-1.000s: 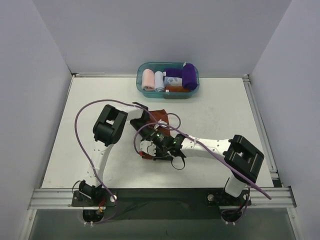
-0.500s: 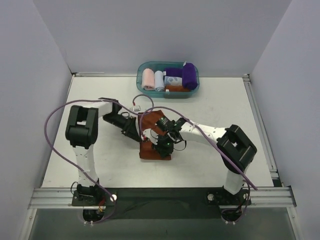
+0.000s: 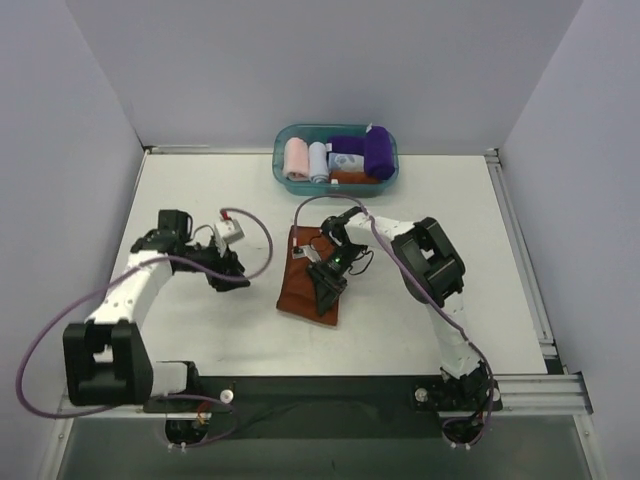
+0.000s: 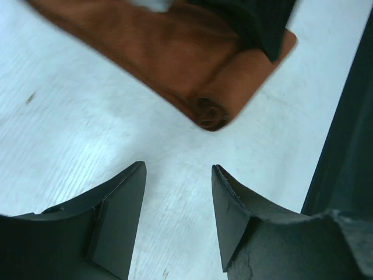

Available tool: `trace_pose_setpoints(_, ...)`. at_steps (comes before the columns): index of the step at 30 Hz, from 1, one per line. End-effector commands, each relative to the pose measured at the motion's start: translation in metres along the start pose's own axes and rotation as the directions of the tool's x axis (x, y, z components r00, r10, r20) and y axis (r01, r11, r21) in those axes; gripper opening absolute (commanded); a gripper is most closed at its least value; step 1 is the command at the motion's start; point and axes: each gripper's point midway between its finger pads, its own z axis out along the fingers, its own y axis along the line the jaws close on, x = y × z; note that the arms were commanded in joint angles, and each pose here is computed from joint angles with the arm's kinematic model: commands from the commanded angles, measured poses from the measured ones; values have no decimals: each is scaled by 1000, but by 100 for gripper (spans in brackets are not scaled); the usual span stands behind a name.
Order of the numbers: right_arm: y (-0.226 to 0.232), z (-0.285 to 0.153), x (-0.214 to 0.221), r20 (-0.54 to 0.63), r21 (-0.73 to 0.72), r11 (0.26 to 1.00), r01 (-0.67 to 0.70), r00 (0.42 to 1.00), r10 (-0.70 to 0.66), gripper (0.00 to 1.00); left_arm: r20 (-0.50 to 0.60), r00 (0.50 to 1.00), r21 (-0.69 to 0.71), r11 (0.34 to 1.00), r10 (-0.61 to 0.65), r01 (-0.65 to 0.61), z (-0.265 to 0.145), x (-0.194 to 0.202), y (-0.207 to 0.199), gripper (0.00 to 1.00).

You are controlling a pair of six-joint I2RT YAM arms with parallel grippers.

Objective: Roll the towels
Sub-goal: Roll the towel

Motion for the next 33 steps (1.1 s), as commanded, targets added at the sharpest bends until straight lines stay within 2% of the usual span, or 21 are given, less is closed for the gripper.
trace_pose_setpoints(1,2,8,23,-109,-90,977,-193,977,183,0,-36,909,-28,909,416,-417,12,1,-25,60)
trace_pose_setpoints(2,0,7,20,-108,-94,976,-196,977,186,0,-40,882,24,883,469,-468,26,14,-44,63)
trace_pose_setpoints(4,-5,10,24,-128,-103,970,-222,970,209,0,-20,787,-23,787,617,-617,32,1,-55,65)
trace_pose_setpoints(5,-7,11,25,-135,-104,967,-232,967,218,0,-28,756,-10,756,655,-655,40,11,-61,68)
trace_pose_setpoints(6,-10,13,26,-143,-107,963,-248,962,231,0,2,679,20,678,735,-734,49,6,-82,69)
trace_pose_setpoints(7,-11,14,27,-148,-110,961,-256,960,239,0,-14,631,-6,631,776,-776,54,3,-81,70)
trace_pose_setpoints(10,-18,15,26,-153,-122,948,-293,950,273,0,-5,490,37,489,872,-871,74,3,-101,70)
trace_pose_setpoints(16,-27,12,19,-138,-145,931,-336,938,317,0,10,365,59,364,931,-929,106,-6,-108,70)
trace_pose_setpoints(21,-31,10,18,-133,-149,925,-350,934,332,0,-49,356,123,359,933,-925,133,10,-91,67)
trace_pose_setpoints(23,-31,10,18,-132,-148,924,-352,933,334,0,-73,358,153,365,931,-918,139,23,-85,63)
trace_pose_setpoints(25,-34,9,18,-133,-138,923,-359,930,342,0,-92,381,201,392,920,-898,143,38,-83,57)
trace_pose_setpoints(26,-35,7,17,-127,-133,923,-360,930,345,2,-90,387,223,398,917,-890,144,41,-86,44)
trace_pose_setpoints(29,-40,-1,11,-103,-111,927,-358,932,348,11,-126,438,319,454,890,-832,136,66,-96,22)
trace_pose_setpoints(30,-44,-8,6,-79,-98,933,-348,937,341,15,-148,456,368,477,878,-799,131,76,-101,18)
trace_pose_setpoints(32,-45,-21,-3,-45,-66,940,-335,942,333,26,-187,490,409,521,851,-749,125,88,-106,13)
trace_pose_setpoints(33,-49,-31,-9,-16,-48,944,-326,945,326,34,-219,515,438,555,829,-707,121,94,-109,6)
